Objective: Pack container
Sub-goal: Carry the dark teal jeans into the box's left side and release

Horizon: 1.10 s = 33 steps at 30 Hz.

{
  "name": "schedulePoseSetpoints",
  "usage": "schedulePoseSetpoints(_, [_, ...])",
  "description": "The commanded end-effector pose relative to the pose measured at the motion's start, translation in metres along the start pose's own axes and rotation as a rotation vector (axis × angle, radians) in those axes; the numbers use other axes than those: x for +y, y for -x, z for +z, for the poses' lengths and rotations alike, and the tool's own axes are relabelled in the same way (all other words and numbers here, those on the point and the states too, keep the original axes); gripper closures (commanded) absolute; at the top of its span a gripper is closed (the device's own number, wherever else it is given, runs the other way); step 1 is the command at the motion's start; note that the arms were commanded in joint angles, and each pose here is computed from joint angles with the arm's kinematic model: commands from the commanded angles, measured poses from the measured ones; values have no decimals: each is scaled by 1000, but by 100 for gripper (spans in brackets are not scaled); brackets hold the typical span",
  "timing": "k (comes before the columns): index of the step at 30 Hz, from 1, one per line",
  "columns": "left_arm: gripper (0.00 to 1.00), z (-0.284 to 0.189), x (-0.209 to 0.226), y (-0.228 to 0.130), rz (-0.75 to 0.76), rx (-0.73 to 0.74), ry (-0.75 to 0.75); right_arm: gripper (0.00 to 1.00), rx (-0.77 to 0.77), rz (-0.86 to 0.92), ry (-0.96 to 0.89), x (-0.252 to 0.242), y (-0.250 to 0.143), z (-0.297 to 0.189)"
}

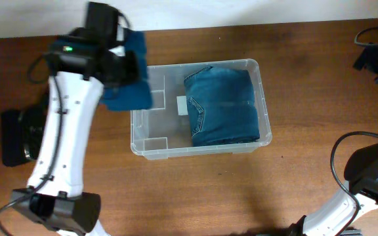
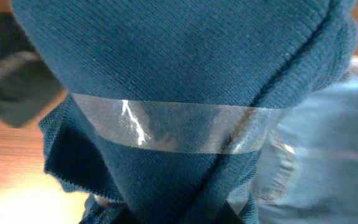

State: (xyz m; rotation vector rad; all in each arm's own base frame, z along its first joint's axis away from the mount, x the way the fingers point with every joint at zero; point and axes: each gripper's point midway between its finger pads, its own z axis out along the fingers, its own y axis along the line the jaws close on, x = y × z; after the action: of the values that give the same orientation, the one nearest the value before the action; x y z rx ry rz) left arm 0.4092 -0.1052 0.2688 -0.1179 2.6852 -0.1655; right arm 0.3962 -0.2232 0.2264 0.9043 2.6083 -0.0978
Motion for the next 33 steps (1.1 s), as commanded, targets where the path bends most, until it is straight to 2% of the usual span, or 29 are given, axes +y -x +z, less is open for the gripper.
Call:
schedulePoseSetpoints(1, [99, 4, -36, -7, -25, 4, -32, 1, -19, 4, 4, 1, 4, -5])
schedulePoseSetpoints(6, [99, 35, -70, -31, 45, 96, -28, 2, -19, 4, 4, 1, 4, -5])
schedulePoseSetpoints(11, [99, 76, -83, -54, 91, 206, 11, 2, -19, 4, 4, 1, 4, -5])
schedulePoseSetpoints(13, [94, 86, -82, -59, 94, 235, 27, 2, -19, 4, 4, 1, 4, -5])
schedulePoseSetpoints(15, [76, 92, -79, -63, 95, 258, 40, 2, -19, 3, 5, 1, 4, -5])
schedulePoseSetpoints(17, [40, 92, -78, -63, 96, 260, 43, 2, -19, 3, 5, 1, 4, -5])
schedulePoseSetpoints(18, [18, 92, -76, -62, 94, 257, 46, 2, -19, 3, 5, 1, 4, -5])
schedulePoseSetpoints(20, [1, 91, -74, -60, 106, 255, 44, 2, -19, 3, 5, 1, 4, -5])
schedulePoseSetpoints(25, [1, 77, -51, -45, 103, 245, 58, 2, -19, 3, 5, 1, 4, -5])
schedulePoseSetpoints(31, [1, 45, -7, 1, 88, 129, 107, 2, -19, 3, 5, 1, 4, -5])
schedulePoseSetpoints(33, [1, 35, 41, 27, 30, 64, 191, 2, -19, 3, 5, 1, 4, -5])
